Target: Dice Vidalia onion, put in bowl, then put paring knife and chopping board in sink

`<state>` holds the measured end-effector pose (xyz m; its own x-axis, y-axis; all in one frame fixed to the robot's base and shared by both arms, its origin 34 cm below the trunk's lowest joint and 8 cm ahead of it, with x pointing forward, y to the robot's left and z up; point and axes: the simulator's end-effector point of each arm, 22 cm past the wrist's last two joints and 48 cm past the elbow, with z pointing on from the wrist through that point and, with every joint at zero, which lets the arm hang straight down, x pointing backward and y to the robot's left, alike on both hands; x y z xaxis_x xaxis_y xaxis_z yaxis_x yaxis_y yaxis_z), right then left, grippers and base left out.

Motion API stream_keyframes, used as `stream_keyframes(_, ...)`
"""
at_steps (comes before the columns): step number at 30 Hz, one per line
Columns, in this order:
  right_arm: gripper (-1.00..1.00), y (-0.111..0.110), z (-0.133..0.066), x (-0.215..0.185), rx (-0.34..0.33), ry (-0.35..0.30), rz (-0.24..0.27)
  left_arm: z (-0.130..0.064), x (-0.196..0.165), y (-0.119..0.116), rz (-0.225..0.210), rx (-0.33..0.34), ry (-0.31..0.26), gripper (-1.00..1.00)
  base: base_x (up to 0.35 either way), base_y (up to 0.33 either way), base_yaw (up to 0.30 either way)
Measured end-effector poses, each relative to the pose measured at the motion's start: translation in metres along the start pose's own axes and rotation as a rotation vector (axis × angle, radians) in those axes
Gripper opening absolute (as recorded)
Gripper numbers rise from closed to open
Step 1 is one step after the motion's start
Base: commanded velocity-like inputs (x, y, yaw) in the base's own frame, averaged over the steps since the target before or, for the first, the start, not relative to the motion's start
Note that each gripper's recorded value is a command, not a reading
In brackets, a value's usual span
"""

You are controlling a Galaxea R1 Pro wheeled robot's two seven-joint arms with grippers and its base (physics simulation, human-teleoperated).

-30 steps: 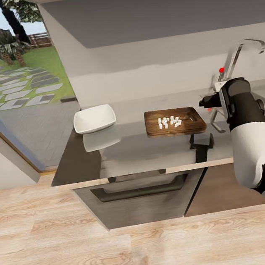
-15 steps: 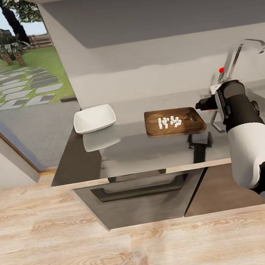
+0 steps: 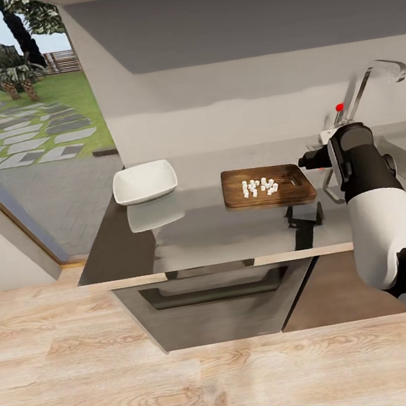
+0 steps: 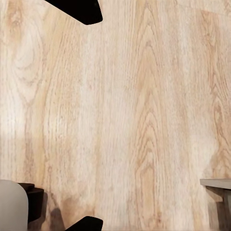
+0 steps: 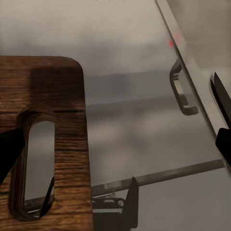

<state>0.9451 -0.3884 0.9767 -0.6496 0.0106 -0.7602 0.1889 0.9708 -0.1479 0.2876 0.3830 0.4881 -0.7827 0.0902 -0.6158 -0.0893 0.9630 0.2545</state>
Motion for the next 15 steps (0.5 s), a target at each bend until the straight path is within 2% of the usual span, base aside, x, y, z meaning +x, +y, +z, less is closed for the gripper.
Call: stream_keyframes(15, 1.0, 0.005, 0.012, 0.016, -0.001, -0.001, -0.003, 0.015, 0.014, -0.005, 0.0, -0.001, 0.001, 1.0, 0.0, 0.0, 0.0)
